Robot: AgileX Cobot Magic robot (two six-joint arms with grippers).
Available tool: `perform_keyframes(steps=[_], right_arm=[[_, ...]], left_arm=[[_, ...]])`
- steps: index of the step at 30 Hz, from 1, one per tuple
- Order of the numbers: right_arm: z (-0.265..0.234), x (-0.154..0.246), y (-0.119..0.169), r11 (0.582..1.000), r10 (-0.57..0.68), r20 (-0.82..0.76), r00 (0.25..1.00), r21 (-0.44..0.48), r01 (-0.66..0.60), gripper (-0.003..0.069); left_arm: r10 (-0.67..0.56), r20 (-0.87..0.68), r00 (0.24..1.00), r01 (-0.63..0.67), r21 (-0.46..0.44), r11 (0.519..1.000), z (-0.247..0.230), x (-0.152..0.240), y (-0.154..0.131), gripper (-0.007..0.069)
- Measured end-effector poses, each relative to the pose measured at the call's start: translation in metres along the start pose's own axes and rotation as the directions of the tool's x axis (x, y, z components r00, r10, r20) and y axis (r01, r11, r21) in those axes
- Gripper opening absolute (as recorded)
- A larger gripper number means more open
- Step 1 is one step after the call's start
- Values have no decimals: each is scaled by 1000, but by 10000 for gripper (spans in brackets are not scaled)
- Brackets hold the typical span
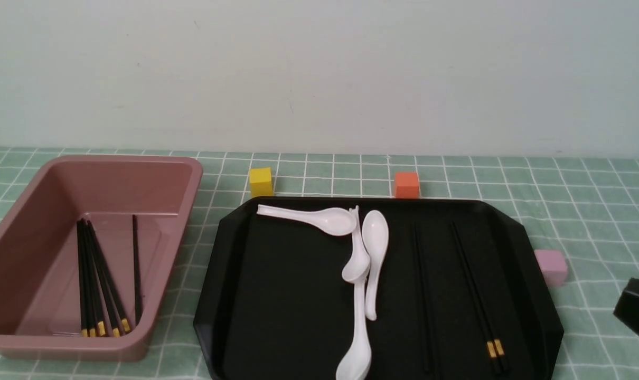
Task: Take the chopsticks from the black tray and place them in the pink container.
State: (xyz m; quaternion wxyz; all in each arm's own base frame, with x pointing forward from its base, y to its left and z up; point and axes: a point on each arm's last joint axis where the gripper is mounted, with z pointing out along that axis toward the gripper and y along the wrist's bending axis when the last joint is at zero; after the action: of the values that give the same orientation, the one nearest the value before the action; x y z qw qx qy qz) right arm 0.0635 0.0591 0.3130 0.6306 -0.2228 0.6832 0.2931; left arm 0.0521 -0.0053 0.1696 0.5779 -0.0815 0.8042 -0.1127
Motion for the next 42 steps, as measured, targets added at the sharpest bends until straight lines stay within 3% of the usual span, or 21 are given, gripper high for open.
perform_keyframes(steps=[29, 37, 39, 42], right_arm=[[0, 3, -2, 1000, -1, -15, 1000, 15, 1, 22], [-8, 28, -22, 972, 5, -26, 1000, 235, 1, 34], [-16, 48, -32, 934, 19, -28, 999, 357, -7, 39], [-24, 67, -38, 895, 11, -27, 1000, 447, 3, 41]], left_arm=[[0, 0, 1000, 0, 0, 1000, 0, 0, 0, 239], [0, 0, 1000, 0, 0, 1000, 0, 0, 0, 239], [0, 0, 1000, 0, 0, 1000, 0, 0, 0, 239], [0, 0, 1000, 0, 0, 1000, 0, 0, 0, 239]])
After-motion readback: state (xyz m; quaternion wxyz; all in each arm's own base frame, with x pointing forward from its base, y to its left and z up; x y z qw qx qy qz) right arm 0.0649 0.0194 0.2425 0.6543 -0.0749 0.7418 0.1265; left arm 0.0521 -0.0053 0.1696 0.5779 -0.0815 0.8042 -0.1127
